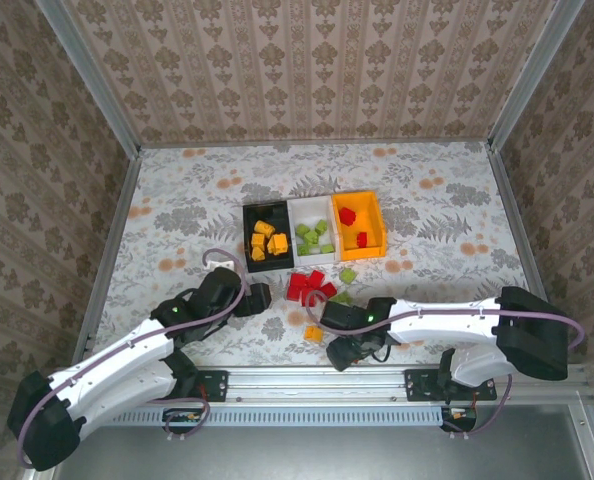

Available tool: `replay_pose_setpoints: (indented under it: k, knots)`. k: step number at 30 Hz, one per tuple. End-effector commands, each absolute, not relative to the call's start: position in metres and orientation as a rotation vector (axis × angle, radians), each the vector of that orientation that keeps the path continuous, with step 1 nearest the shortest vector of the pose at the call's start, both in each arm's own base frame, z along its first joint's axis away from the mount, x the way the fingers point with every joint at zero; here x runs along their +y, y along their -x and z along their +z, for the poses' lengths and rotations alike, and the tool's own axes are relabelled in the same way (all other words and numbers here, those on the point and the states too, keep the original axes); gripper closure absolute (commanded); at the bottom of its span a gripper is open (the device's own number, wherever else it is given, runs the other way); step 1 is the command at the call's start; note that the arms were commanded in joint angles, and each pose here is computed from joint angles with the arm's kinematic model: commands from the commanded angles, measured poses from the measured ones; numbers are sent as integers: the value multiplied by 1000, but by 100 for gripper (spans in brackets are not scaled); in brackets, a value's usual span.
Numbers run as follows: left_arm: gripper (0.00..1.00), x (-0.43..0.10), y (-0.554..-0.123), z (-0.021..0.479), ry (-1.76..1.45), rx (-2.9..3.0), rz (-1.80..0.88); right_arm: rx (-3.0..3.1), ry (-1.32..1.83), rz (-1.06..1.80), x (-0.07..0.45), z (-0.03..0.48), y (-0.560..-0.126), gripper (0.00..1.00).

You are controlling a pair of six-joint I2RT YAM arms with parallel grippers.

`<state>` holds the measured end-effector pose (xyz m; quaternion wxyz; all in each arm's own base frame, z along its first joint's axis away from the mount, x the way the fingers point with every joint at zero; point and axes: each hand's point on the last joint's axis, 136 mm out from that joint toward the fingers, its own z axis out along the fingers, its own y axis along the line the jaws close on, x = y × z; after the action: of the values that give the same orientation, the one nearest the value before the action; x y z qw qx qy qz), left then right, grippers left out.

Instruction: Sort the legos into containers by color

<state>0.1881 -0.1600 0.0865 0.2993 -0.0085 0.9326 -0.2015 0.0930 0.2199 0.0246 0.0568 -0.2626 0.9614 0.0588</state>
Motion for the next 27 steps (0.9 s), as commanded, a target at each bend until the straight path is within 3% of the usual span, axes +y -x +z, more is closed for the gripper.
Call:
replay_pose_setpoints:
  k: [1, 13, 20, 27]
  knots:
    - [0, -158, -187, 81, 47, 2493, -540, 2936, 832, 81, 208, 15, -90, 31]
    - [0, -156, -187, 78, 58, 2500, -535, 2882, 809, 64, 211, 18, -101, 63]
    - [0, -159, -189, 83, 54, 2490, -548, 2746, 700, 150, 217, 67, -138, 66]
    - [0, -160, -191, 87, 58, 2482, -556, 2544, 366, 238, 207, 143, -227, 68]
